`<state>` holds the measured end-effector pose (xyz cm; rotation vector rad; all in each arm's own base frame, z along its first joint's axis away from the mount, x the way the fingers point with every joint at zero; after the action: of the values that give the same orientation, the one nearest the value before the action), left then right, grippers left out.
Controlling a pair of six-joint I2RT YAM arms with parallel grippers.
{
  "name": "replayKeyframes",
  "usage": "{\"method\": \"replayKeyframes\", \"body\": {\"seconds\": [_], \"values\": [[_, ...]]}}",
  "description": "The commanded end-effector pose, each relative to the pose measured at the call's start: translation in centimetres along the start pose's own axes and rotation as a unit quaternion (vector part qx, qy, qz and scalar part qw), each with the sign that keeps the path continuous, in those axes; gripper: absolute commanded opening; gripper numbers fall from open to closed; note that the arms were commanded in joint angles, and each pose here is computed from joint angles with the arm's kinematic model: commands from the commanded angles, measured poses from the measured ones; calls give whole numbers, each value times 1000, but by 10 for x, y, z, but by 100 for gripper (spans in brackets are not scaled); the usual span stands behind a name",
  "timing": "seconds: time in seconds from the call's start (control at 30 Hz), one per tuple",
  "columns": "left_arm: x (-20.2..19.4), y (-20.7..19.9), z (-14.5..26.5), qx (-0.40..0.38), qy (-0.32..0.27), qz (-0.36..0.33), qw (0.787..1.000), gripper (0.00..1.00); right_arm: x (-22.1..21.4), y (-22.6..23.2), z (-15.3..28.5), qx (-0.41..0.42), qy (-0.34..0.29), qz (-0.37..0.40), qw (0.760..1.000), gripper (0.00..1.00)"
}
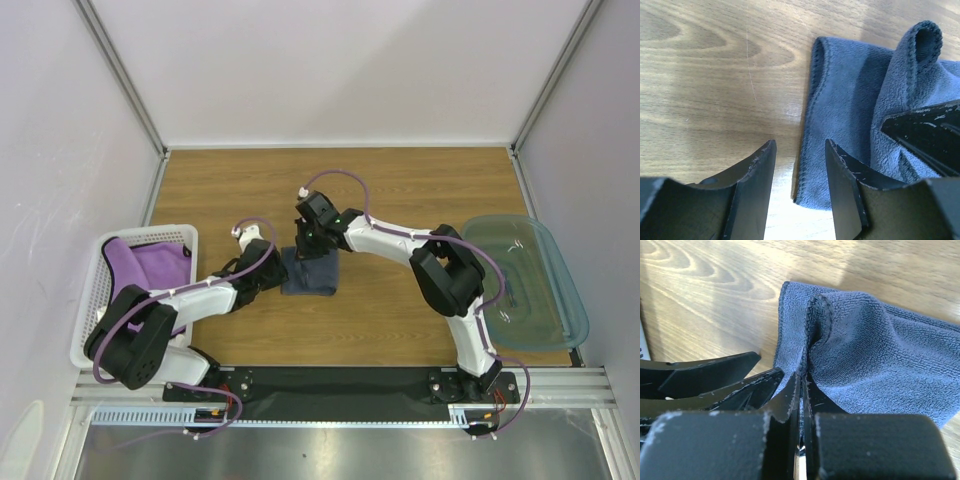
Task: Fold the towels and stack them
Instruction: Fold the towel
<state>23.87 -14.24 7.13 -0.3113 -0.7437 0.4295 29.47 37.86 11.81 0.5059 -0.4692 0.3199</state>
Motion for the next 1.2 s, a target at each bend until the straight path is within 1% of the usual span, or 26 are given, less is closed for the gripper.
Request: {"method": "replayKeyframes", "body": {"seconds": [0.0, 0.57, 1.03, 1.17], "values": [[0, 8, -1, 14, -3, 12, 1000, 50, 11, 15, 0, 26, -16, 6, 1000, 0], [-5, 14, -6, 14, 10, 15, 1000, 49, 12, 33, -3, 59, -18, 16, 998, 0], [-7, 13, -5, -8, 13, 18, 1000, 45, 12, 37, -8, 73, -18, 11, 997, 0], [-7, 15, -6, -6, 14, 18, 1000, 45, 7, 35, -12, 71, -8, 8, 997, 0]]}}
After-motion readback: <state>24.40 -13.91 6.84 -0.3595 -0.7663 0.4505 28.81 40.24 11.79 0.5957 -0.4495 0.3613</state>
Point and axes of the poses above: each gripper's point midway between its finger pads, its own z axis back along the fingers, its own y axis along the line the jaws close on, x = y × z, the point moved 7 cm from there along z, back along the fingers, and after that the axes turned 7 degrees about z, right-handed, at the moved point
